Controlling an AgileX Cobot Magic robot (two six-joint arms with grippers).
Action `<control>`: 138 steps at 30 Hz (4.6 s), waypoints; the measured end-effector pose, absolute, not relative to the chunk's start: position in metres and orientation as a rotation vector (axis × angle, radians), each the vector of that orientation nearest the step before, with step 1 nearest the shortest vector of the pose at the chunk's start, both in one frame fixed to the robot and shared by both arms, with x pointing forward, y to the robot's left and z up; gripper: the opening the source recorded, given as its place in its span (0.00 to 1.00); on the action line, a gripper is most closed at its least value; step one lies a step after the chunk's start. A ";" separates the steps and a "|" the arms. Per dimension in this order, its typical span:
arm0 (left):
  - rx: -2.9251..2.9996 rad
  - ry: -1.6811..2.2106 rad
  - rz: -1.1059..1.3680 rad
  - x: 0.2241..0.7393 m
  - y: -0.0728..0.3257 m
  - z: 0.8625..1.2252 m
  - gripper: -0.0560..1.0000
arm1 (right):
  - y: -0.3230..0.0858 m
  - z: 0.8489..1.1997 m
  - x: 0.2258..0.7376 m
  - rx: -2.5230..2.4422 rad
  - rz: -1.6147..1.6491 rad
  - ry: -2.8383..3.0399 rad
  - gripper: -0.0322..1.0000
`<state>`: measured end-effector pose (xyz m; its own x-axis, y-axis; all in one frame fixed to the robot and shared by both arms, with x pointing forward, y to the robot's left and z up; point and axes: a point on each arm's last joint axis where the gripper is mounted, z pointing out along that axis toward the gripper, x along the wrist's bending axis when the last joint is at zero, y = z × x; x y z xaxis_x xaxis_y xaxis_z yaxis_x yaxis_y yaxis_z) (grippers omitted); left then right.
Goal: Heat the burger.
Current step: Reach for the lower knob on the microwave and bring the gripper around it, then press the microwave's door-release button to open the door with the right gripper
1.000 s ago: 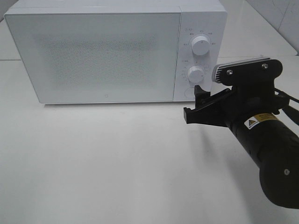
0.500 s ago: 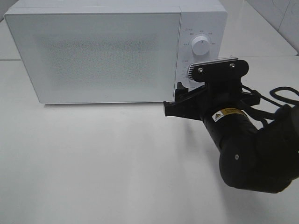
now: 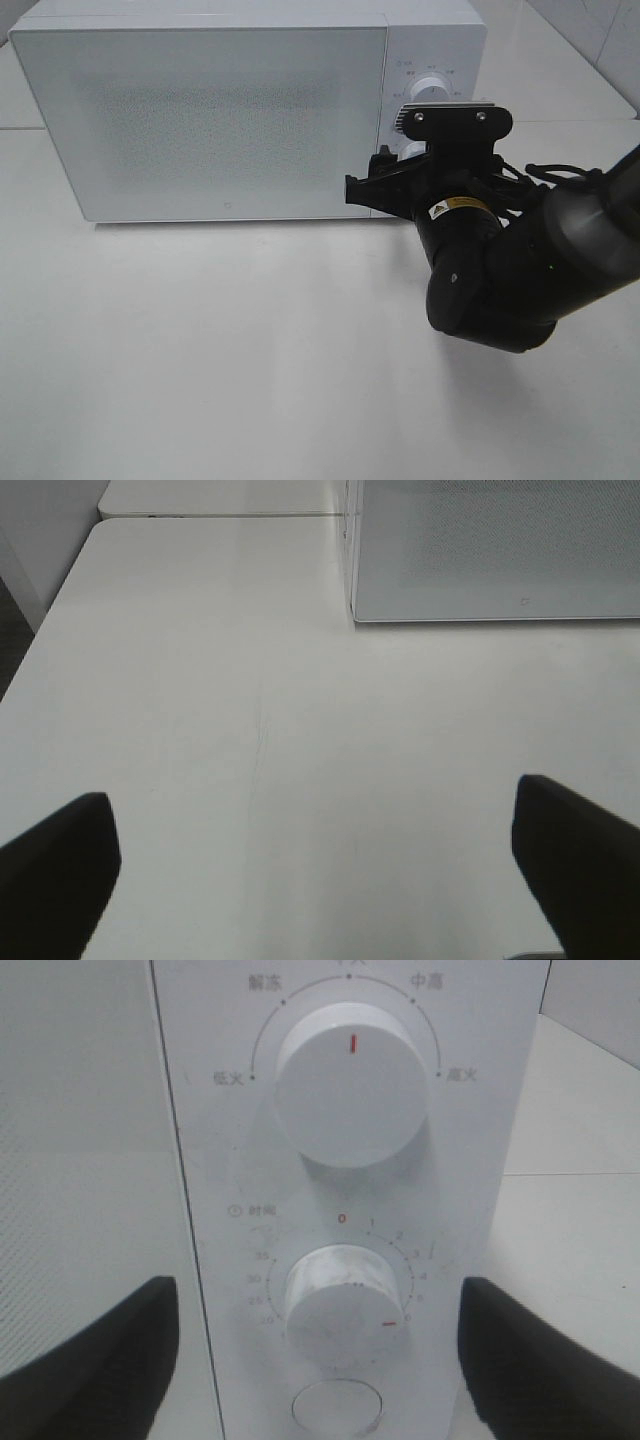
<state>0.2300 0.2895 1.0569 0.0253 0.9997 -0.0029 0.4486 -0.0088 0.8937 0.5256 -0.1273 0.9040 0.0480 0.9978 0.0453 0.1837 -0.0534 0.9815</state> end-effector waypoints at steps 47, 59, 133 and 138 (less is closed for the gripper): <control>1.557 1.521 0.935 0.230 0.289 1.057 0.99 | -0.133 0.883 0.559 1.437 1.110 1.274 0.45; 1.557 1.521 0.935 0.230 0.289 1.057 0.99 | -0.132 0.883 0.559 1.464 1.157 1.245 0.45; 1.557 1.521 0.935 0.230 0.289 1.057 0.99 | -0.118 0.883 0.554 2.533 2.147 -0.042 0.77; 1.557 1.521 0.935 0.230 0.289 1.057 0.99 | -0.124 0.887 0.547 2.501 2.121 0.031 0.77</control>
<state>0.2300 0.2895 1.0569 0.0253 0.9997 -0.0029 0.4486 -0.0088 0.8937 0.5467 -0.1237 0.8874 0.1673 -0.0748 0.9831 0.1032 -0.9903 -0.0929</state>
